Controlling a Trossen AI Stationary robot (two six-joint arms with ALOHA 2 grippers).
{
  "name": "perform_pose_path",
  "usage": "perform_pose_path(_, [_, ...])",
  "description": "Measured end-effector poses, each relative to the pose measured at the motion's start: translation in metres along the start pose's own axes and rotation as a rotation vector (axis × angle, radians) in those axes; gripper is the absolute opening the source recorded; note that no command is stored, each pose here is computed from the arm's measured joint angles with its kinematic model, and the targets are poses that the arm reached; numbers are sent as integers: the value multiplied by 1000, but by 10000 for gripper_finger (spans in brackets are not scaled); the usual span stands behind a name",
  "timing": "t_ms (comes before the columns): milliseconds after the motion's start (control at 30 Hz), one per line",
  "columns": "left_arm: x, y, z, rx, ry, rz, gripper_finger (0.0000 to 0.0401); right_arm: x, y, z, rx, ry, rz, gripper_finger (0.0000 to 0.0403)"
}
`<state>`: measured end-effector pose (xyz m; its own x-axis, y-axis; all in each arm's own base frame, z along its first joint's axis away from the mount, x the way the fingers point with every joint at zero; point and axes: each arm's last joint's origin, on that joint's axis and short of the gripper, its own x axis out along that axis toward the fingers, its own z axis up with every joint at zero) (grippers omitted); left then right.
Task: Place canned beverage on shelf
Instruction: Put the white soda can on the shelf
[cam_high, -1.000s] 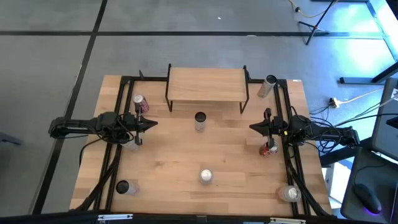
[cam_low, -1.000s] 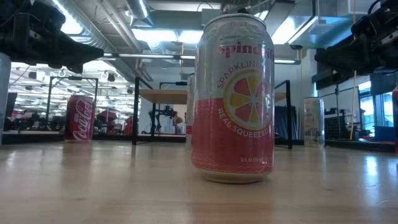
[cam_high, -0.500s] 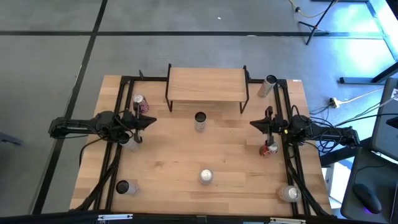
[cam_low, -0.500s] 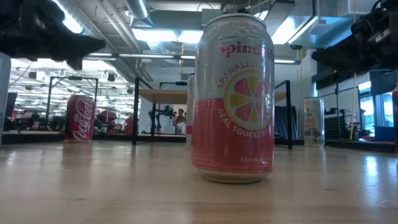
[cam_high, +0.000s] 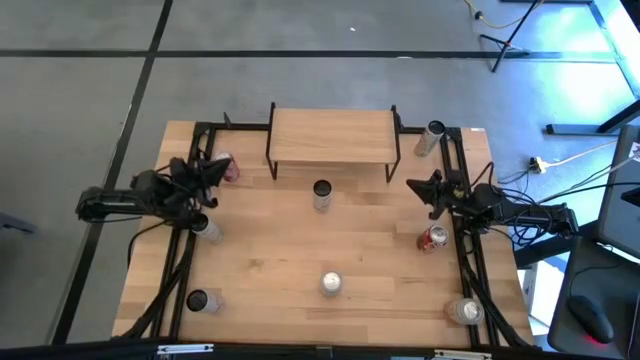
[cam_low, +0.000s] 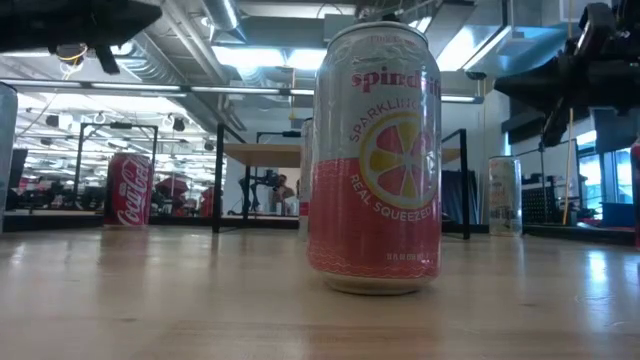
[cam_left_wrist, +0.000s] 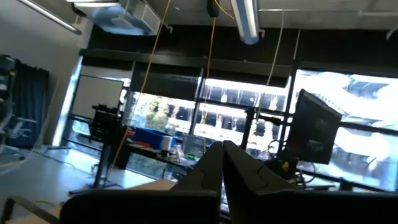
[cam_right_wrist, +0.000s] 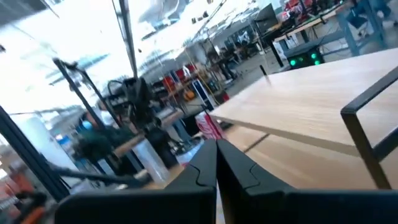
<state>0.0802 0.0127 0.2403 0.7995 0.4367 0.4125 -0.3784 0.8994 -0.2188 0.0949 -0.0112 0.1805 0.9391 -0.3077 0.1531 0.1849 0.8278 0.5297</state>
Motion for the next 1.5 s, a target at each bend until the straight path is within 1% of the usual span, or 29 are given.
perform_pose_path(100, [8, -4, 14, 42, 20, 26, 0, 0, 2, 4, 22, -39, 22, 1])
perform_pose_path(200, [19, -9, 25, 51, 38, 29, 0, 0, 4, 8, 26, -83, 35, 1])
perform_pose_path(367, [42, -20, 37, 71, 80, 18, 0, -2, 6, 18, 60, -206, 13, 1])
perform_pose_path(467, [58, -29, 44, 81, 102, 2, 0, -3, 7, 21, 75, -249, 3, 1])
perform_pose_path(567, [73, -36, 52, 77, 95, 1, 0, -4, 9, 25, 90, -287, 24, 1])
perform_pose_path(700, [87, -43, 60, 41, 84, 7, 0, -5, 10, 28, 122, -327, 28, 1])
perform_pose_path(800, [96, -46, 63, 34, 86, 53, 0, -5, 9, 28, 165, -340, 12, 1])
perform_pose_path(900, [105, -50, 62, 20, 110, 69, 5, -5, 9, 28, 171, -337, 18, 1])
perform_pose_path(967, [112, -52, 61, 26, 145, 79, 22, -5, 9, 28, 170, -331, 22, 1])
perform_pose_path(1033, [120, -52, 62, 27, 192, 99, 50, -5, 9, 28, 170, -331, 23, 1])
perform_pose_path(1100, [130, -53, 63, 20, 242, 123, 84, -5, 9, 28, 170, -330, 23, 1])
perform_pose_path(1167, [140, -53, 62, 36, 304, 149, 121, -5, 10, 28, 168, -329, 25, 1])
perform_pose_path(1300, [162, -55, 58, 73, 393, 190, 193, -4, 11, 27, 158, -301, 73, 1])
perform_pose_path(1400, [180, -56, 56, 41, 442, 223, 241, -4, 12, 27, 153, -282, 106, 1])
perform_pose_path(1500, [196, -61, 52, 23, 487, 210, 279, -4, 13, 26, 146, -260, 142, 1])
